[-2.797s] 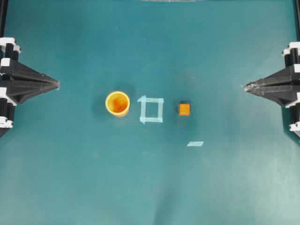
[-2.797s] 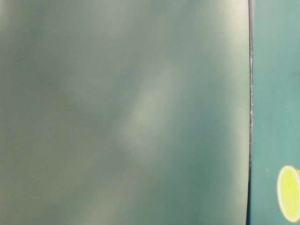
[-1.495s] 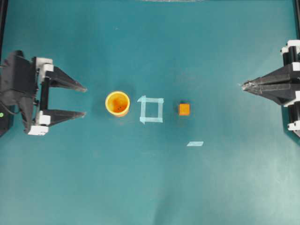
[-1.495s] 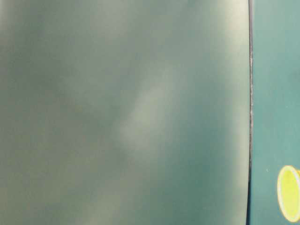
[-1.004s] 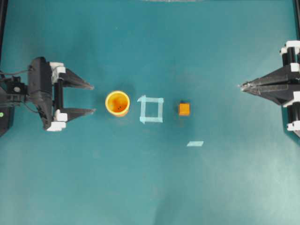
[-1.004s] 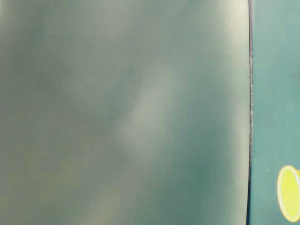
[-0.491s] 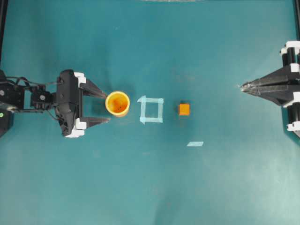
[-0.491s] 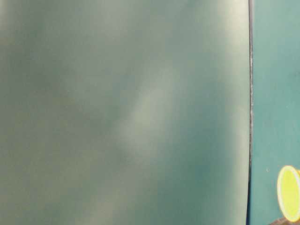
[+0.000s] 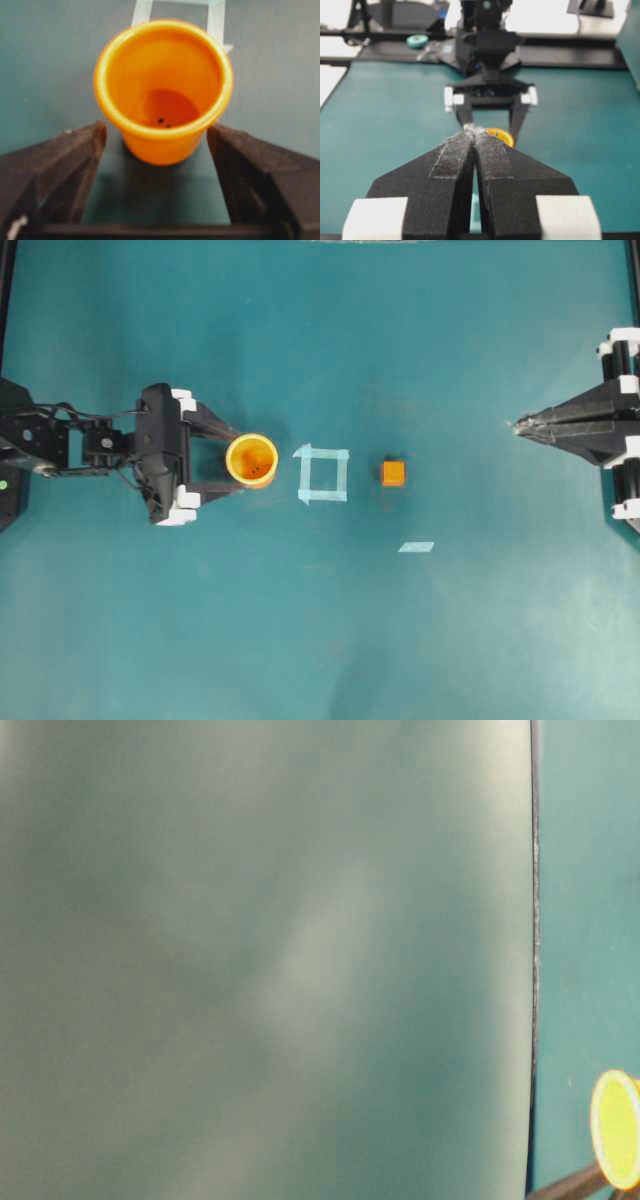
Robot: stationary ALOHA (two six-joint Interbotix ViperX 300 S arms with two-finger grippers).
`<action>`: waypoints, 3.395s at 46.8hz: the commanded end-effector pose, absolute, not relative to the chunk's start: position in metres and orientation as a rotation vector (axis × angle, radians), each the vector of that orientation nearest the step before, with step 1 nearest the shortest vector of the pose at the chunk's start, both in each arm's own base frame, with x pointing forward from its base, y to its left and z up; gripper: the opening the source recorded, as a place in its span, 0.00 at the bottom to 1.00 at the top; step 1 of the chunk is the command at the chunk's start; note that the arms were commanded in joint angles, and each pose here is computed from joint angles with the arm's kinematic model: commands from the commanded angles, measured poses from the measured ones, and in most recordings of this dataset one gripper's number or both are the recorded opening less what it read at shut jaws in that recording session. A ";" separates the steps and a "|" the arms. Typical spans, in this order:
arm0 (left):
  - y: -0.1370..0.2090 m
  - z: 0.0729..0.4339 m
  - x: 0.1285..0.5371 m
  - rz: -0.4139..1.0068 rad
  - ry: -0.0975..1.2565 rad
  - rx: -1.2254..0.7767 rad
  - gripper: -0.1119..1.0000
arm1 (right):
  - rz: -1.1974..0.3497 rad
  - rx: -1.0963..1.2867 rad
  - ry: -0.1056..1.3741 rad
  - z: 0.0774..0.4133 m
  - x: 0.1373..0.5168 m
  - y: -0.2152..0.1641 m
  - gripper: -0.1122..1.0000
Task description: Move the cup backward with left arm.
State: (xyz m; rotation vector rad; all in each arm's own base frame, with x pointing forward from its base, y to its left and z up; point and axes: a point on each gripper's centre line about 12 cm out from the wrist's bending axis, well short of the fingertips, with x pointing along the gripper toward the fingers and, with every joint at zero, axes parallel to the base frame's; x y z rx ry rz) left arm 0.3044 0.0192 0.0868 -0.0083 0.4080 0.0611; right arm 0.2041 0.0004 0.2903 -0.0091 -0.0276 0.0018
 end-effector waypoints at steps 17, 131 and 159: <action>0.014 0.096 0.328 0.041 0.344 0.001 0.81 | 0.002 -0.009 -0.057 0.302 0.207 0.000 0.10; 0.190 0.111 0.328 0.509 0.352 -0.064 0.68 | 0.002 -0.003 -0.051 0.301 0.208 0.000 0.10; 0.227 0.118 0.323 0.590 0.345 -0.061 0.68 | 0.002 -0.003 -0.052 0.301 0.207 0.000 0.10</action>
